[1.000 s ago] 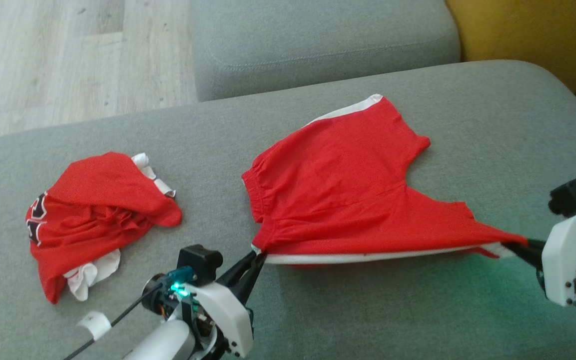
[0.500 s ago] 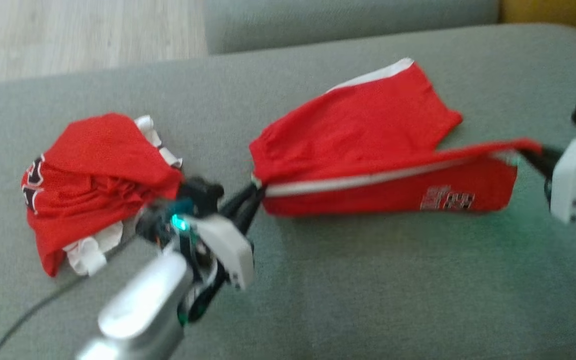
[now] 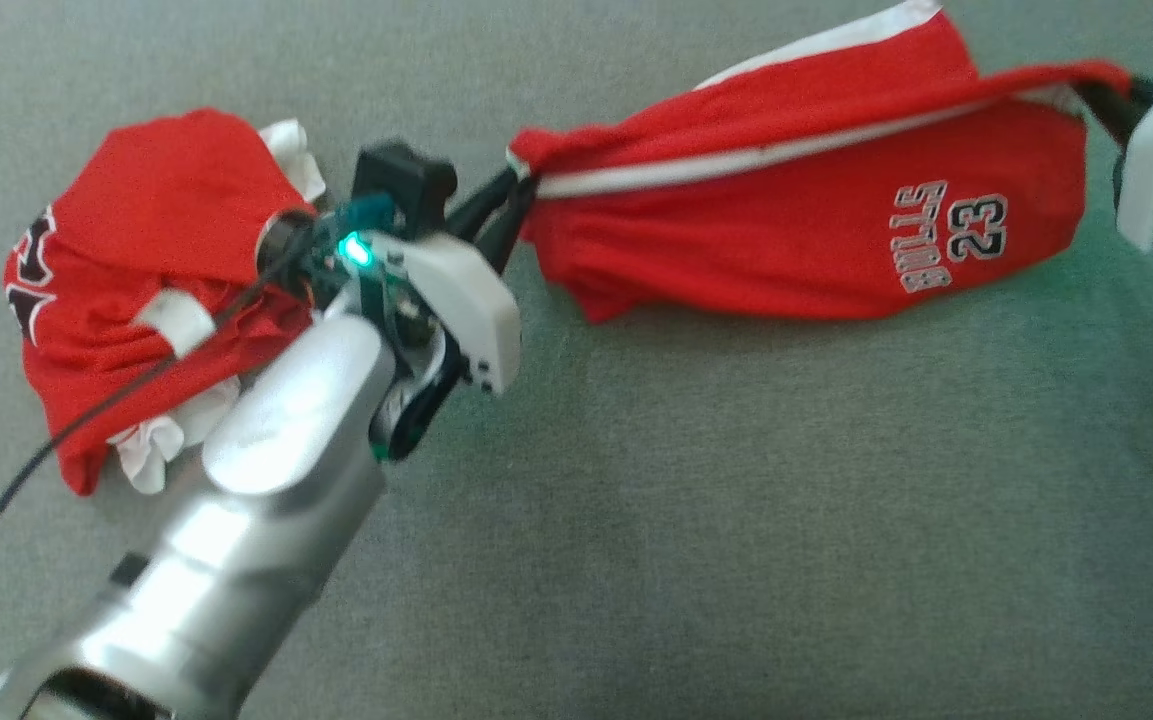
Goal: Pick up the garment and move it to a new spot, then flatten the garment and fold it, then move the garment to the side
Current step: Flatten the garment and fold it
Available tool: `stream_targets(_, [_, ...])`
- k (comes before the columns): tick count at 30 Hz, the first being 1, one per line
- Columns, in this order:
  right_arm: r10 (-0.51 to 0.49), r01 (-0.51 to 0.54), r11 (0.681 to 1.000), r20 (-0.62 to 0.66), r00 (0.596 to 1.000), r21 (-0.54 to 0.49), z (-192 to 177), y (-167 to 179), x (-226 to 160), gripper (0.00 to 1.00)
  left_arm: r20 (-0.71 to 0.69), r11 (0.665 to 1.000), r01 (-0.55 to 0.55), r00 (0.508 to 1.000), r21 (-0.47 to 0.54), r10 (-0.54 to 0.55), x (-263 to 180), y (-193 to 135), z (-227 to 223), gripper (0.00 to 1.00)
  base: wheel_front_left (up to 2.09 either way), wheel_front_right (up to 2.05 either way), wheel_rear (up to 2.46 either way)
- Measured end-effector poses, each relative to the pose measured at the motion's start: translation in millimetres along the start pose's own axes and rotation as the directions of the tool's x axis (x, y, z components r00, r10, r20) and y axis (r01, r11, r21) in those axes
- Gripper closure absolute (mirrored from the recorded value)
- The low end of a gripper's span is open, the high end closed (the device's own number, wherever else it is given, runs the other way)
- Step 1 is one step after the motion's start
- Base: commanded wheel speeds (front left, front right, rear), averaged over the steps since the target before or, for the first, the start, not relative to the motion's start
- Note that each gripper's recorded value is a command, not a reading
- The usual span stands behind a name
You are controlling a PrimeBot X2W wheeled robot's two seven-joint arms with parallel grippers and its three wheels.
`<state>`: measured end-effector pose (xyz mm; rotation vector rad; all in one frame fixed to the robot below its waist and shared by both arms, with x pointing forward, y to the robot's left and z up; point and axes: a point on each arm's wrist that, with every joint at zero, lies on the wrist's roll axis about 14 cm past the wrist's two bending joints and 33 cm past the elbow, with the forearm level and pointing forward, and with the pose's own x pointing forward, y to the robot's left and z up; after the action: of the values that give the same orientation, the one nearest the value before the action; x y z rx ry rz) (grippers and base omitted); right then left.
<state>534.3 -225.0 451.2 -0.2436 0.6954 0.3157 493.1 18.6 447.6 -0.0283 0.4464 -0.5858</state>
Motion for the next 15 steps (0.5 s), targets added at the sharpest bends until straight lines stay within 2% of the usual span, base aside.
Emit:
stream_targets(8, [-0.013,0.015,0.998,0.046,0.999,-0.059,18,2,42,1.0,-0.047,0.998,-0.054,0.997,0.009,0.055,27,32,-8,1.0,0.0,0.0,0.0])
stream_targets(15, [-0.036,0.043,0.996,0.081,0.996,-0.081,24,-2,62,1.0,-0.071,0.998,-0.059,0.996,0.01,0.06,42,41,-18,1.0,0.0,0.0,0.0])
